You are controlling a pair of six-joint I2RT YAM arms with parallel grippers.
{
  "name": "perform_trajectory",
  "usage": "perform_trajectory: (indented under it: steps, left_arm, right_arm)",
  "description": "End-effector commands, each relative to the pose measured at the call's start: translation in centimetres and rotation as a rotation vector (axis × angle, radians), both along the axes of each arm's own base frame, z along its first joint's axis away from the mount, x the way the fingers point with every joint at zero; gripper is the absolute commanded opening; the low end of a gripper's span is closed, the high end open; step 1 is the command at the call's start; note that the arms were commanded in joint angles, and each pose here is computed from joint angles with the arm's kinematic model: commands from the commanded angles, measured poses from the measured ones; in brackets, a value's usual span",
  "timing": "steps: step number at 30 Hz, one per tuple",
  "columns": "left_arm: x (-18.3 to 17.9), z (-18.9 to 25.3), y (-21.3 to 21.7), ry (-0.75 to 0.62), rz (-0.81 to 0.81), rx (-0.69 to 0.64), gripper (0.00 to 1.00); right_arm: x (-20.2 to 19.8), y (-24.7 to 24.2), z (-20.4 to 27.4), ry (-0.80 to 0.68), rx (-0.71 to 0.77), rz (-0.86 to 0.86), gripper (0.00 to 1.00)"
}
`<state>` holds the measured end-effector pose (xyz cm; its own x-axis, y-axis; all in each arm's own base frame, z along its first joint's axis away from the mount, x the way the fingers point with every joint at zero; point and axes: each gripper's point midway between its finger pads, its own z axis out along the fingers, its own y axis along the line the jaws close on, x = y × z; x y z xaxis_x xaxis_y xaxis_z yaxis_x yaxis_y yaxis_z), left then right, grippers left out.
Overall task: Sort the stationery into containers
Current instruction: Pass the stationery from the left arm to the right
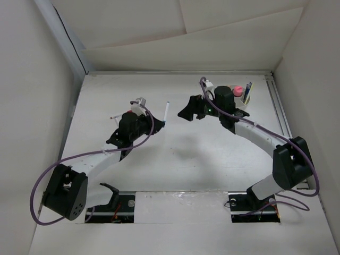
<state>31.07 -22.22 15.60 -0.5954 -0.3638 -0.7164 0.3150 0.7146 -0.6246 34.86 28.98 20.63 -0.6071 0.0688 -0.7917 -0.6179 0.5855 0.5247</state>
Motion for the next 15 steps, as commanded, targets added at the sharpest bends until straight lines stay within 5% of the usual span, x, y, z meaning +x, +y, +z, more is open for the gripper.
perform_trajectory:
  steps: [1, 15]
  left_arm:
    - [-0.7, 4.0, -1.9, -0.126, -0.116, -0.109, 0.00]
    - [-3.3, 6.5, -2.7, -0.176, -0.228, -0.181, 0.00]
  right_arm:
    - [0.3, 1.8, 5.3, -0.129, 0.118, 0.068, 0.86]
    - [0.7, 4.7, 5.8, -0.128, 0.173, 0.103, 0.74]
